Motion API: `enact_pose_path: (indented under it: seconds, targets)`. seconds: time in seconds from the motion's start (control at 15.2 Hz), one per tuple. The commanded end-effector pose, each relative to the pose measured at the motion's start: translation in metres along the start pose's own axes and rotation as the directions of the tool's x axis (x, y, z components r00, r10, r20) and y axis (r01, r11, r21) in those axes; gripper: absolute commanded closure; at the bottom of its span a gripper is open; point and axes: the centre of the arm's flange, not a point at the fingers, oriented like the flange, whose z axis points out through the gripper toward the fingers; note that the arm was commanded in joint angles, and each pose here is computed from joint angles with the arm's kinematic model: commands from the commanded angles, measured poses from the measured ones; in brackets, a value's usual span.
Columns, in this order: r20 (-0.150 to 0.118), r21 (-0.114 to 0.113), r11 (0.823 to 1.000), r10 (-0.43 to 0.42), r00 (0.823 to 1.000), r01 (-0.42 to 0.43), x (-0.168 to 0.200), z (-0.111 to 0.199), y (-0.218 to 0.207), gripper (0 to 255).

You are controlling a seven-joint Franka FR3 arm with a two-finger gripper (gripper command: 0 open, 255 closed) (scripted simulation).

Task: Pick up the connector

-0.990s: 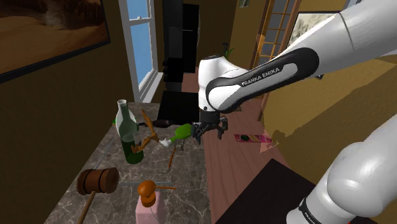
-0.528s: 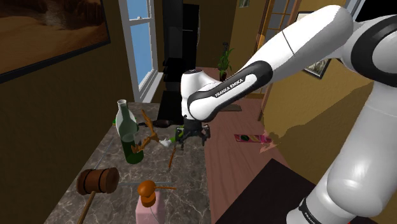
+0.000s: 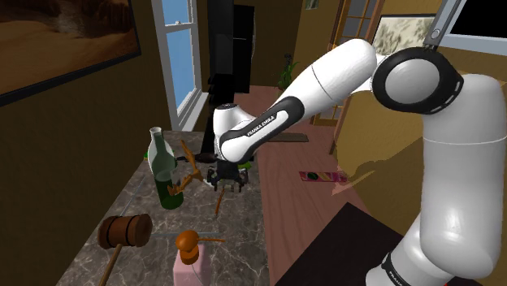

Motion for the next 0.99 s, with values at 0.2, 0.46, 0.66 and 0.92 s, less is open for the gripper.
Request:
enact_pose_path:
  seconds: [0.2, 0.46, 0.66, 0.92]
  targets:
    - [0.005, 0.015, 0.996, 0.084, 0.996, -0.084, 0.026, 0.036, -0.032, 0]
    - [0.005, 0.015, 0.996, 0.084, 0.996, -0.084, 0.027, 0.057, -0.032, 0]
    - [0.005, 0.015, 0.996, 0.084, 0.996, -0.084, 0.028, 0.071, -0.033, 0]
    - [0.005, 0.015, 0.996, 0.084, 0.996, -0.084, 0.029, 0.071, -0.033, 255]
